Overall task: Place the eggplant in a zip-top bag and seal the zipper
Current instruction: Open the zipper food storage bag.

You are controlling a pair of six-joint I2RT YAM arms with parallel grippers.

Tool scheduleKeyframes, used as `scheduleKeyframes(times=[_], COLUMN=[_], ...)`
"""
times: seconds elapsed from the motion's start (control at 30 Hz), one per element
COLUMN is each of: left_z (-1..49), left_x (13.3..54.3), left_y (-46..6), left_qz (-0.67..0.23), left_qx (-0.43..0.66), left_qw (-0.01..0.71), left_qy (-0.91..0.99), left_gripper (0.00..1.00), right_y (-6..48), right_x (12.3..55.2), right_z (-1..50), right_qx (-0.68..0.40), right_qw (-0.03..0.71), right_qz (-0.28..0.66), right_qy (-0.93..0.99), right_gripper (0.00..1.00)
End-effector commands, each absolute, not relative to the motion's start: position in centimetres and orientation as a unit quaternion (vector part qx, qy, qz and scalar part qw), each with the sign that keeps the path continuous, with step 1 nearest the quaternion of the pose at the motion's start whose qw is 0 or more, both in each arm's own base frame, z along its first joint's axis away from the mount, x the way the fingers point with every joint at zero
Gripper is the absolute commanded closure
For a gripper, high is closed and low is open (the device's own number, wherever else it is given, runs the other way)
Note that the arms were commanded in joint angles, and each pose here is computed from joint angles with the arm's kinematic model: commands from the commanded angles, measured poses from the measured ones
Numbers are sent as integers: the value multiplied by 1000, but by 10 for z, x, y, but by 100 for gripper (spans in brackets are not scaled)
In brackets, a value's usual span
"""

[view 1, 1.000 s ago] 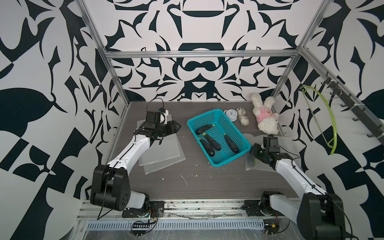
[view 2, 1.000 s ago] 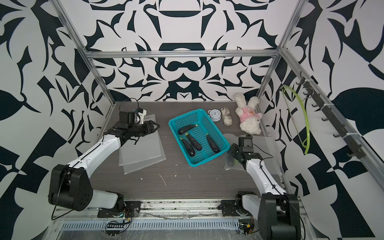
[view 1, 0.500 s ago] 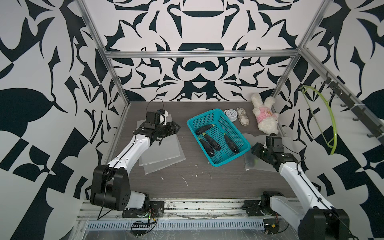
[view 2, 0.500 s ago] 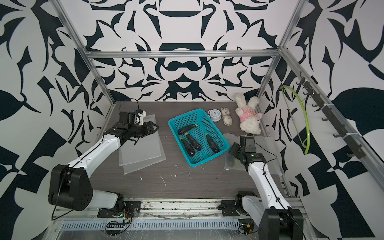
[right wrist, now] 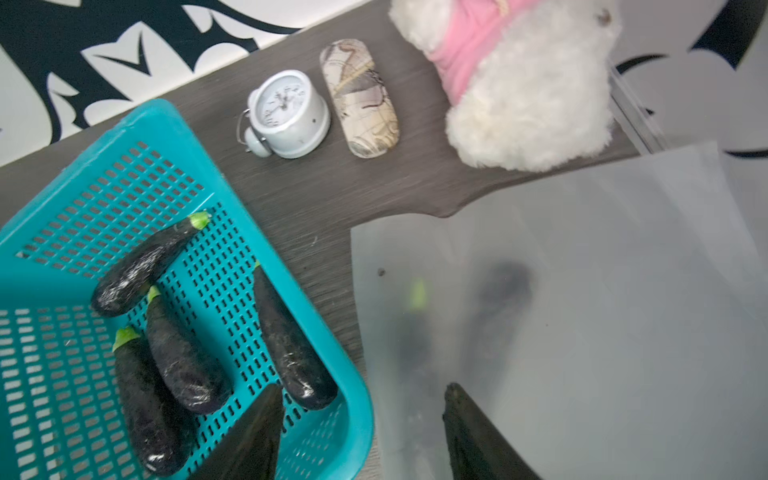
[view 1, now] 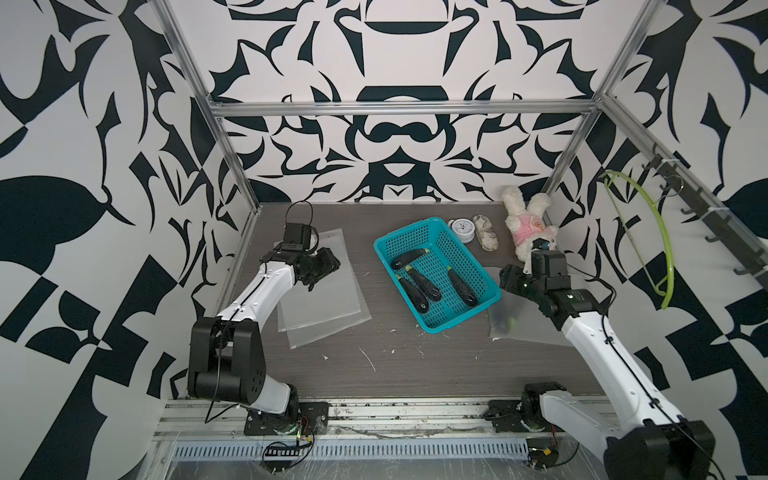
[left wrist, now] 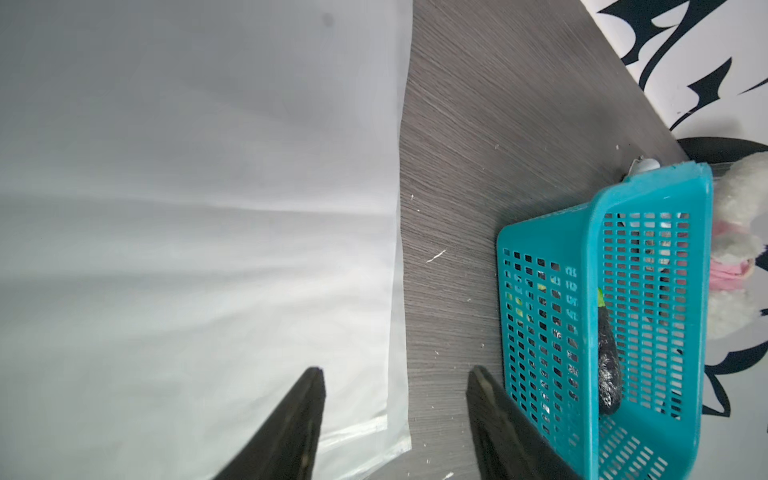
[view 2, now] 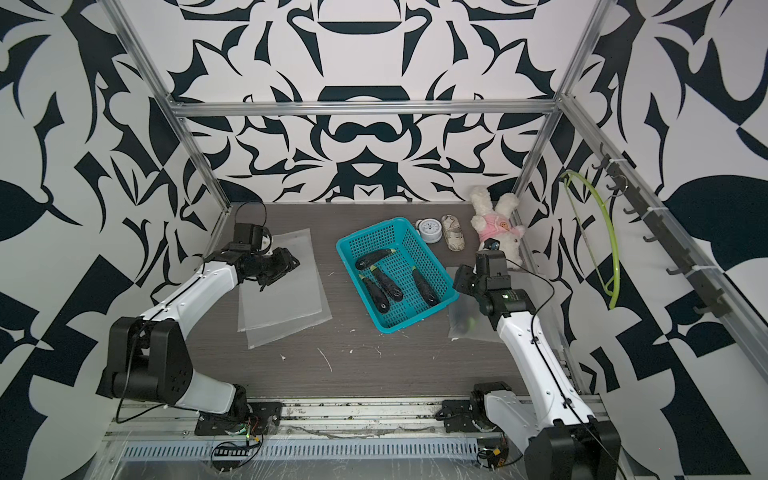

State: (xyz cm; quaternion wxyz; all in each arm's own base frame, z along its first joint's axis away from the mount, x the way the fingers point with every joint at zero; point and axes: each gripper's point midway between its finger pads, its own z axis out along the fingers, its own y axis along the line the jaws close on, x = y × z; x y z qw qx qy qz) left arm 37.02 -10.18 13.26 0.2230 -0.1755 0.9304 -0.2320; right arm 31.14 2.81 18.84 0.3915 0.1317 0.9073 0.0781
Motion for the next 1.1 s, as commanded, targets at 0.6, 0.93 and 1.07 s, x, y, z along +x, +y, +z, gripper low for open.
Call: scheduleKeyframes(times=[0.6,0.93,1.07], left_z=[129,91,80], left_x=[339,299,293], left_y=[-90,-66,-52], left_qz=[-135,-48,-14], left_qx=[56,309,378], left_qw=[198,90,98], left_qy=[969,946,921], left_gripper=[39,32,25], right_y=[196,211,215], right_x=[326,328,328], right_z=[213,193,189], right_qx=[-187,-199,-195], right_qw=[384,367,365], right_qz=[263,300,315], right_qy=[865,858,854], right_gripper=[38,33,32])
